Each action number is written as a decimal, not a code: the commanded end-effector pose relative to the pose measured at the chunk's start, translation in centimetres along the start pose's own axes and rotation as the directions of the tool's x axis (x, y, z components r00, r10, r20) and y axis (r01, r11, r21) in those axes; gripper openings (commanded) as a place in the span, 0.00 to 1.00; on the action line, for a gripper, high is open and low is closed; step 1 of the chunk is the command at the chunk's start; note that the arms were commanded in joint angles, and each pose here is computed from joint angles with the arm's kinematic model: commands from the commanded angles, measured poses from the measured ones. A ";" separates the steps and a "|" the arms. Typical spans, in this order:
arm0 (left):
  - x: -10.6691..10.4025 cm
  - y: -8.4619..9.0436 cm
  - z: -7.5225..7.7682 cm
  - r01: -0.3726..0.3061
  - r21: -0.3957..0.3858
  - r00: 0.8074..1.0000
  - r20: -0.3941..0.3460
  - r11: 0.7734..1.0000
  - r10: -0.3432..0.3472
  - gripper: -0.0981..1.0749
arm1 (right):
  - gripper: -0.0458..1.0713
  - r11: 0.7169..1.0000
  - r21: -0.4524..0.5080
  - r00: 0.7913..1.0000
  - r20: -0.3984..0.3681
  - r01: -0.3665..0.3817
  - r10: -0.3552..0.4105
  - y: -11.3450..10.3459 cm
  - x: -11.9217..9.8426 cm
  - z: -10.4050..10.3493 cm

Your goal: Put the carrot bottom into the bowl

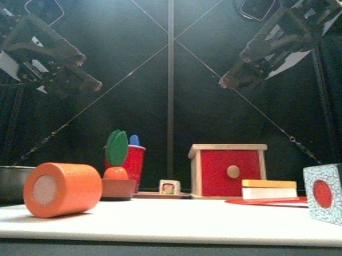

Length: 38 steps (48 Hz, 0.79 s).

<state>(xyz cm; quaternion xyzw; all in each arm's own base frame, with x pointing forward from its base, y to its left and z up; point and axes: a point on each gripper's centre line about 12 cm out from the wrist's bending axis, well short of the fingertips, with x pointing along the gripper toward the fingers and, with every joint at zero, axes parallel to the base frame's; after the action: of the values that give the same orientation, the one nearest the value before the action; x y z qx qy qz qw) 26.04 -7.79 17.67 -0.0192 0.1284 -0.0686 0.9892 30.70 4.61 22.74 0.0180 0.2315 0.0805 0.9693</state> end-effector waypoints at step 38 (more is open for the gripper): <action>6.6 -4.1 -1.9 -0.320 -0.753 0.798 -0.541 0.575 -0.264 0.84 | 0.90 0.995 0.102 0.998 -0.055 0.021 -0.015 -0.3 1.5 -1.1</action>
<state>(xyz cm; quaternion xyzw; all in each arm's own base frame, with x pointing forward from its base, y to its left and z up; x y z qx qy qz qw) 30.63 -12.55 14.58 -0.4271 0.4341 0.0170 0.7930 31.30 4.53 20.72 0.0625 0.2675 0.0595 0.9597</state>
